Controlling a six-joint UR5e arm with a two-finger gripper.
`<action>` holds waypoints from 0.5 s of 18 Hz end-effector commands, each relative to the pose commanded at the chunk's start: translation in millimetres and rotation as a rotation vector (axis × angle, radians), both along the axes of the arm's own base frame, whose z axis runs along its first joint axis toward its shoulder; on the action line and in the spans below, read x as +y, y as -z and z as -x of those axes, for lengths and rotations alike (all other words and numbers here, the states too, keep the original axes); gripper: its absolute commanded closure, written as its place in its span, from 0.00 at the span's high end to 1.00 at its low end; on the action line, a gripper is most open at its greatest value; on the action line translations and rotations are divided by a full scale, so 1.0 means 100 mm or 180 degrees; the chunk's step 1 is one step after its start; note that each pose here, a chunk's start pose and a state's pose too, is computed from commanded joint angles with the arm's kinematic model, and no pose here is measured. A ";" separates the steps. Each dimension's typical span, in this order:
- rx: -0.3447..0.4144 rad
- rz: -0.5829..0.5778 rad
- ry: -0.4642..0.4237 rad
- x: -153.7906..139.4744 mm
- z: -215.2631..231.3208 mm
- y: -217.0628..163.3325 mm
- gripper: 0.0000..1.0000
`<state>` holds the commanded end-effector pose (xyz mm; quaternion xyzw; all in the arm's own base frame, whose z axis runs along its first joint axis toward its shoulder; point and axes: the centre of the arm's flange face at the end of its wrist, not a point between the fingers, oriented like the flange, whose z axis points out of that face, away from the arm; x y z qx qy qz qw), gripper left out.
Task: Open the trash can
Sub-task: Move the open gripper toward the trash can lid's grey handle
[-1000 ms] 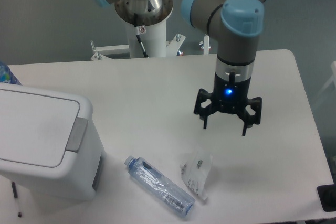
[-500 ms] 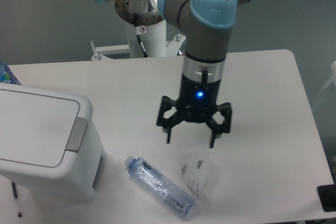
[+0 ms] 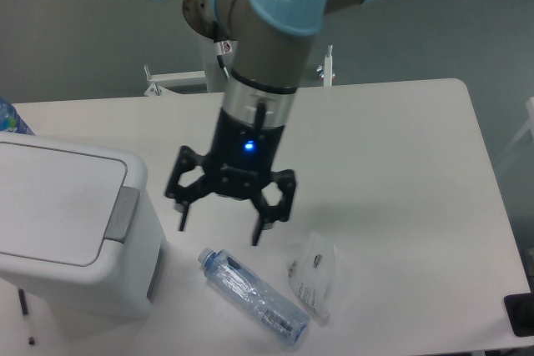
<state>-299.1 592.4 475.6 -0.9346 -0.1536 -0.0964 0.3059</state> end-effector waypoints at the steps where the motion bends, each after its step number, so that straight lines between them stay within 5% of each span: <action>1: -0.0023 0.0016 -0.0002 -0.02 -0.02 0.03 1.00; 9: -0.0099 0.0014 -0.0074 -0.03 -0.10 0.02 1.00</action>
